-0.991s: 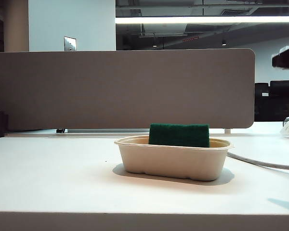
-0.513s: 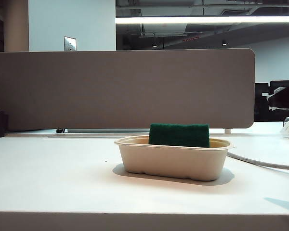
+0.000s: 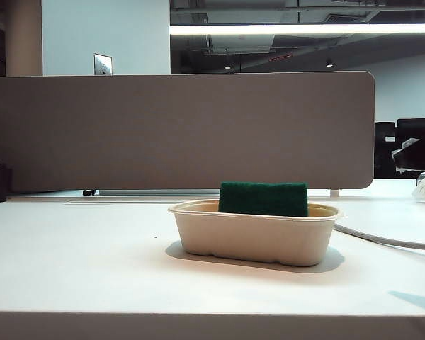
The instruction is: Take out the cleaning sponge from the paper lunch box and place it on the table.
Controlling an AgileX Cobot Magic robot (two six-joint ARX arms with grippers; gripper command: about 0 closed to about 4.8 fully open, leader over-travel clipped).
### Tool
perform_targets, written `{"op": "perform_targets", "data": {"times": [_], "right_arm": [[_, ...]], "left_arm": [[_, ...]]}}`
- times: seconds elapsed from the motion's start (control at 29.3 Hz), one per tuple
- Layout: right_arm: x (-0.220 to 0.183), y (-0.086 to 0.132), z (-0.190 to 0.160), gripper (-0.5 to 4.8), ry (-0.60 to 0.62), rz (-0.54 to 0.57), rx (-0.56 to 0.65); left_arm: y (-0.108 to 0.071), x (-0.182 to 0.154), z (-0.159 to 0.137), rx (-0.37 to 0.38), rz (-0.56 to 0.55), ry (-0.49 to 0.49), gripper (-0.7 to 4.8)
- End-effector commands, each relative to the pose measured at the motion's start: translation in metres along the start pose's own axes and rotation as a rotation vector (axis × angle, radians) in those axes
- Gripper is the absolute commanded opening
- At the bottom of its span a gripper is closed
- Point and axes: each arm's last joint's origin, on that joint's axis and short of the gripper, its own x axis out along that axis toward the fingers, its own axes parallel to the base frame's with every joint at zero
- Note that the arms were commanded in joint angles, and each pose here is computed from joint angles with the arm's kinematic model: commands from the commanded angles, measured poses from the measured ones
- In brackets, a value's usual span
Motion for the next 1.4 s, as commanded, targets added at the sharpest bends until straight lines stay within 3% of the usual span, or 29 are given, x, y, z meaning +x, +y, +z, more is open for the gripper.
{"op": "perform_targets", "data": {"times": [0.03, 0.14, 0.27, 0.41, 0.75, 0.82, 0.96, 1.03, 1.16, 1.4], "right_arm": [[0.0, 0.0, 0.002, -0.05, -0.018, 0.0, 0.0], [0.0, 0.0, 0.002, -0.05, -0.018, 0.0, 0.0], [0.0, 0.0, 0.002, -0.05, -0.018, -0.001, 0.0], [0.0, 0.0, 0.002, -0.05, -0.018, -0.004, 0.001], [0.0, 0.0, 0.002, -0.05, -0.019, -0.004, 0.001], [0.0, 0.0, 0.002, -0.05, -0.019, -0.004, 0.001], [0.0, 0.0, 0.002, -0.05, -0.019, -0.003, 0.001], [0.0, 0.0, 0.002, -0.05, -0.019, -0.004, 0.001], [0.0, 0.0, 0.002, -0.05, -0.019, -0.003, 0.001], [0.0, 0.0, 0.002, -0.05, -0.019, -0.003, 0.001]], "left_arm": [[0.0, 0.0, 0.002, 0.007, -0.003, -0.013, -0.05], [-0.001, 0.0, 0.004, -0.067, -0.054, -0.033, -0.06], [-0.002, -0.001, 0.011, -0.275, -0.081, -0.106, -0.06], [-0.004, -0.001, 0.013, -0.336, -0.177, -0.106, -0.05], [-0.005, -0.002, 0.015, -0.592, -0.236, -0.091, -0.05], [-0.007, -0.003, 0.019, -0.603, -0.327, -0.114, 0.24], [-0.014, -0.011, 0.038, -0.59, -0.638, -0.199, 1.97], [-0.015, -0.016, 0.049, -0.613, -0.688, -0.23, 2.32], [-0.02, -0.02, 0.065, -0.574, -0.727, -0.24, 3.08], [-0.045, 0.003, 0.084, -0.416, -0.873, -0.093, 4.55]]}}
